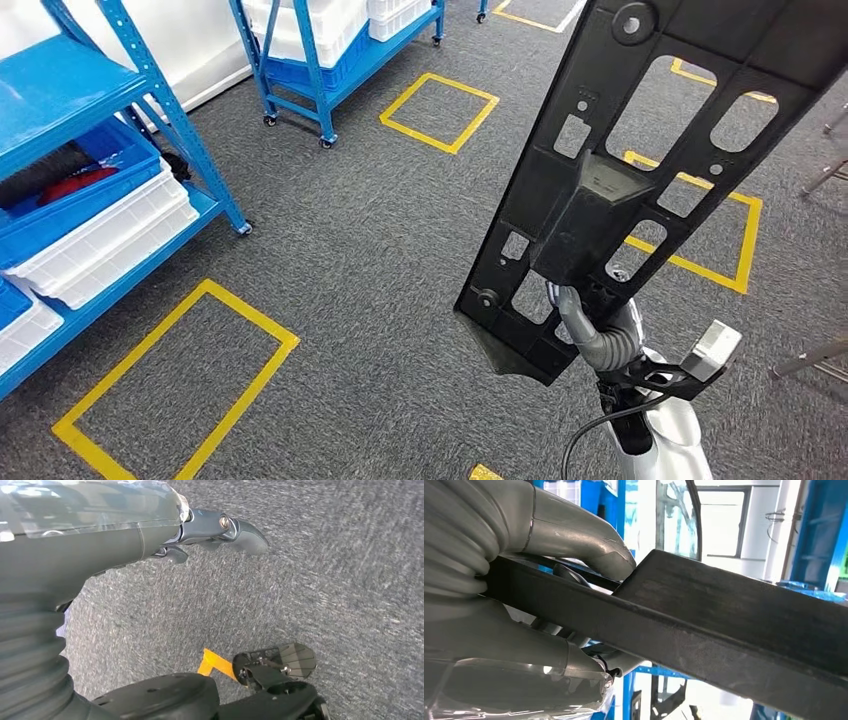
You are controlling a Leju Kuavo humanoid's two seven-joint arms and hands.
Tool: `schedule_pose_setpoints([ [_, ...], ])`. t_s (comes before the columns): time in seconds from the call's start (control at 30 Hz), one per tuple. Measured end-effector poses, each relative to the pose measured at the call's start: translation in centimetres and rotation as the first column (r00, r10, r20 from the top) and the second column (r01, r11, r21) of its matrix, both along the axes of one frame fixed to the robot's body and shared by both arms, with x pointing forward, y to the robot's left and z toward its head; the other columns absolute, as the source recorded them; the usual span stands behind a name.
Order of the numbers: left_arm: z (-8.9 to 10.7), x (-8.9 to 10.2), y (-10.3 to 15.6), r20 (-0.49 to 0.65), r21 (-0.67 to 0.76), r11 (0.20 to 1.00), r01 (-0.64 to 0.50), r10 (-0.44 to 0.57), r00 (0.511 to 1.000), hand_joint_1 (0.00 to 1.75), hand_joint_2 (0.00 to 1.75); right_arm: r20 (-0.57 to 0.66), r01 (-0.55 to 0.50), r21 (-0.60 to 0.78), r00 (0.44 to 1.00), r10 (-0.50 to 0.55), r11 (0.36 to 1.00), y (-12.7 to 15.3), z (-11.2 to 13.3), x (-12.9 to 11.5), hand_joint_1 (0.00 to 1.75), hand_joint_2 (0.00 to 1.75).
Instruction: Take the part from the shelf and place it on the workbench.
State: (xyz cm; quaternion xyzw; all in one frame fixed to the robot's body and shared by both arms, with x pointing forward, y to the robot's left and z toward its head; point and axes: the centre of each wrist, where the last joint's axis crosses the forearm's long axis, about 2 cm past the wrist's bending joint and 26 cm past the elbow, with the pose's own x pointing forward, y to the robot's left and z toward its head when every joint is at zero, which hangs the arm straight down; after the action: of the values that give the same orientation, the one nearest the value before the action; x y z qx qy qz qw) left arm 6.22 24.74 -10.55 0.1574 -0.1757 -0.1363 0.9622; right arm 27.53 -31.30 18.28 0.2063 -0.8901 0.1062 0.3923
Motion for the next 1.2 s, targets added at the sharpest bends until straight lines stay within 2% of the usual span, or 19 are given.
schedule_pose_setpoints([
  [0.27, 0.0, -0.1, 0.0, -0.022, -0.005, 1.0, -0.007, 0.007, 1.0, 0.0, 1.75, -0.007, -0.03, 0.008, 1.0, 0.03, 1.0, 0.5, 0.1, 1.5, 1.75, 1.75],
  [0.53, 0.0, -0.2, 0.0, -0.04, -0.006, 1.0, -0.004, 0.004, 0.999, 0.0, 1.75, -0.017, -0.038, 0.012, 0.999, 0.039, 0.999, 0.8, -0.2, 1.5, 1.75, 1.75],
  [0.93, -0.1, -0.4, 0.0, -0.064, -0.002, 0.999, 0.049, -0.049, 0.997, 0.0, 1.75, -0.059, -0.008, 0.033, 0.998, 0.01, 0.999, 0.6, -1.9, -0.6, 1.75, 1.75],
  [1.2, -0.1, -0.5, 0.5, -0.005, 0.018, 0.998, 0.062, -0.062, 0.998, 0.0, 1.75, -0.064, -0.001, 0.052, 0.998, 0.004, 0.999, 0.3, -2.6, -1.9, 1.75, 1.75],
])
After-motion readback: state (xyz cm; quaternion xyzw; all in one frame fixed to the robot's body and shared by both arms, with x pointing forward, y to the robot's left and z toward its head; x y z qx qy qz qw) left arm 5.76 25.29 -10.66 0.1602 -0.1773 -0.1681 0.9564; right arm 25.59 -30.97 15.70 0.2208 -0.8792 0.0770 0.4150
